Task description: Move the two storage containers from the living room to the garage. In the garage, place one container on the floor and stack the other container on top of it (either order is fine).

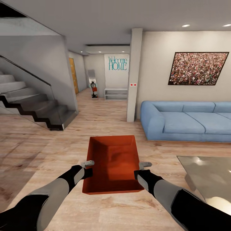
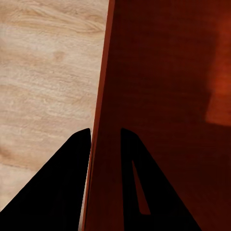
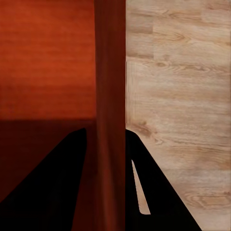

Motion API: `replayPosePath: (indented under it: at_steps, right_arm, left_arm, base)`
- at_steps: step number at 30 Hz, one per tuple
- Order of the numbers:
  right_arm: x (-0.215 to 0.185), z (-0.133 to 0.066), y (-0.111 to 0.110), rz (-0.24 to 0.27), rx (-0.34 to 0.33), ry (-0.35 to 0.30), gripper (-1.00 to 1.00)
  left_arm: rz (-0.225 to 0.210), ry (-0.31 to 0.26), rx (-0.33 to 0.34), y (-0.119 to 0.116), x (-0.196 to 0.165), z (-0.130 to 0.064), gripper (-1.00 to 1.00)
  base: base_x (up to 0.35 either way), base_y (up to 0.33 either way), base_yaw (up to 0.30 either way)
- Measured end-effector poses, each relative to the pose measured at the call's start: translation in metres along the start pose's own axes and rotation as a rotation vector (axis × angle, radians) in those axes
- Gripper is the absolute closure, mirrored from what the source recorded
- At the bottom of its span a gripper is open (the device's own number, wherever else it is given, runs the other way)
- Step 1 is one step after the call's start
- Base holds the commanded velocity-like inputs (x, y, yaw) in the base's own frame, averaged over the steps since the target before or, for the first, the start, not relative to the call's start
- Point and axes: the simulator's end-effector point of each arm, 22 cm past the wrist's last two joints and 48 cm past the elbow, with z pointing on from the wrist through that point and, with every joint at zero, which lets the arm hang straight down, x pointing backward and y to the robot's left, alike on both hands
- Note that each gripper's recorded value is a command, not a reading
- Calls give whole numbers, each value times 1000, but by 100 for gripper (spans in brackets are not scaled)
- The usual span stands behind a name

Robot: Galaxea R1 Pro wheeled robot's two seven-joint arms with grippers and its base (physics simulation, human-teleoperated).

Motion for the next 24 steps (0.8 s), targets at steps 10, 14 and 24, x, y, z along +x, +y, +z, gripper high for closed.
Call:
replayPosePath:
  at_steps: [10,14,24]
  right_arm:
    - [0,-1,1,0,2,1,100]
    - [0,-1,1,0,2,1,100]
    - [0,-1,1,0,2,1,100]
  left_arm:
    - [1,1,1,1,0,0,100]
    - [1,1,1,1,0,0,100]
    - [1,1,2,1,0,0,100]
  base:
    - [298,0,17]
    - [323,0,0]
    - [323,0,0]
